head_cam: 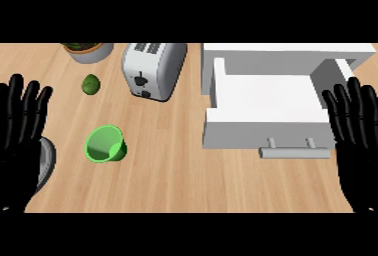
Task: Pick up the cup, place it into the drawer and close the drawer
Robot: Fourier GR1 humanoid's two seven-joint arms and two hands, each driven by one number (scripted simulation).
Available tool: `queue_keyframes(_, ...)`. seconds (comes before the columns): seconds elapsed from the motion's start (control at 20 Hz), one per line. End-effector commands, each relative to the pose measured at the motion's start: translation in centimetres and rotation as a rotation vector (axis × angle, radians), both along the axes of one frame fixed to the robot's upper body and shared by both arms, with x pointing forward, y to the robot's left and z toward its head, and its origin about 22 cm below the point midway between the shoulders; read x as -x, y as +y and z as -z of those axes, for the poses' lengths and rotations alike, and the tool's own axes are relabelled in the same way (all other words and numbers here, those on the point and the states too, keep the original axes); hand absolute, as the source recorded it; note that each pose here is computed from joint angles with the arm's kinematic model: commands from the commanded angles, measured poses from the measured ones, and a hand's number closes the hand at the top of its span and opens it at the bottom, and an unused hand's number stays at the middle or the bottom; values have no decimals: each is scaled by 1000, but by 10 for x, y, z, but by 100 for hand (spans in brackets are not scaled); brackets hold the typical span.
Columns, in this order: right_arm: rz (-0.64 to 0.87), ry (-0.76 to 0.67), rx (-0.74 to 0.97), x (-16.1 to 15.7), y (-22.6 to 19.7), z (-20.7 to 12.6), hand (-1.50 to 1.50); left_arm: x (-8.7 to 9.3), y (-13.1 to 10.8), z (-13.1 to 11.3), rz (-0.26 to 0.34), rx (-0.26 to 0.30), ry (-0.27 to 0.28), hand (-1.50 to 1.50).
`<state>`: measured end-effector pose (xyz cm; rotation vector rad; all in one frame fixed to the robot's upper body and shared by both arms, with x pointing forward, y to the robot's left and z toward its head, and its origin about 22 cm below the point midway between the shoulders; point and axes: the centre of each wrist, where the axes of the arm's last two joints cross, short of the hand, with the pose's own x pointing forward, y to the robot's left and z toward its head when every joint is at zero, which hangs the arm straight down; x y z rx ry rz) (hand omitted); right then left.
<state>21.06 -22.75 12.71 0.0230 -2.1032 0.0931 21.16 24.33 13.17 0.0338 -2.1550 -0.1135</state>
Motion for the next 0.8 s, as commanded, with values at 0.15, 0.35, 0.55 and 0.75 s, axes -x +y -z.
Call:
queue_keyframes(0.15,56,9,25,1,-8,2,-150,4,6,15,369,6,62,-150)
queue_keyframes(0.35,54,61,135,-2,-21,-3,-150,10,12,42,534,149,261,-150)
queue_keyframes(0.55,33,72,127,-6,-20,3,-150,-4,58,40,544,167,275,-150)
queue_keyframes(0.75,23,69,127,-6,-35,2,-150,-4,60,58,565,187,350,-150)
